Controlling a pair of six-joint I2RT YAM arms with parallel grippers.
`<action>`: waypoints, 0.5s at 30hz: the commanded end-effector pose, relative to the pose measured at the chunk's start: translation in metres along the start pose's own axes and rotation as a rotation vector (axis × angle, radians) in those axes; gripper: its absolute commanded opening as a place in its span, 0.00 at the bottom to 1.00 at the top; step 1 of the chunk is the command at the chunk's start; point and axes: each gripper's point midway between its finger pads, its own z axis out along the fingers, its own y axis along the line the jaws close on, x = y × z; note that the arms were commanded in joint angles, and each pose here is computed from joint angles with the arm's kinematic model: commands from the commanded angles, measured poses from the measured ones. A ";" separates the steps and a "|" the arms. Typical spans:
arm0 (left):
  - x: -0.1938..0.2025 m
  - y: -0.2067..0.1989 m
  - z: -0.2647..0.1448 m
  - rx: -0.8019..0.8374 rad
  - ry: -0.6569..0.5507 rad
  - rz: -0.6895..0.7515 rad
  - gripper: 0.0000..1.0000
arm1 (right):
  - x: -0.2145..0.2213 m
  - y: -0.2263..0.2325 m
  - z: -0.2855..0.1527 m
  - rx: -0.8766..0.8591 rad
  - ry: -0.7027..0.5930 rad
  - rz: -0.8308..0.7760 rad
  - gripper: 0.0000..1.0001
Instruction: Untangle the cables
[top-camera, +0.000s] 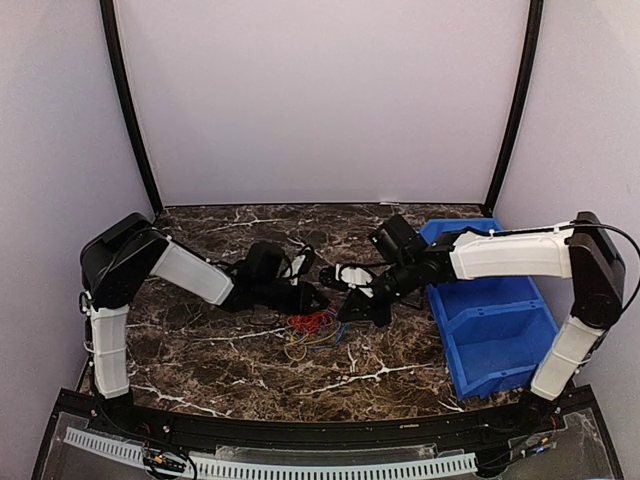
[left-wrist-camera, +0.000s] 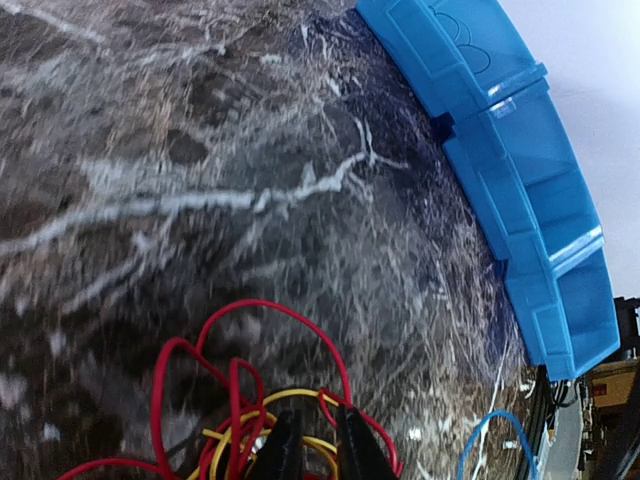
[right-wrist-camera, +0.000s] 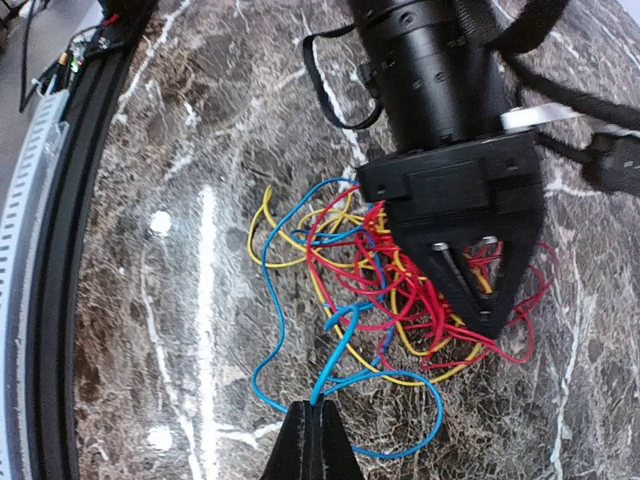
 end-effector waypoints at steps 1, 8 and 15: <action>0.041 -0.003 -0.030 -0.004 0.067 -0.011 0.15 | -0.076 0.023 -0.051 -0.038 -0.193 -0.072 0.00; 0.024 -0.016 -0.095 -0.121 -0.088 0.100 0.27 | -0.094 0.040 -0.059 -0.111 -0.198 -0.092 0.00; -0.034 -0.057 -0.221 -0.298 -0.470 0.307 0.54 | -0.113 0.043 -0.062 -0.105 -0.204 -0.126 0.00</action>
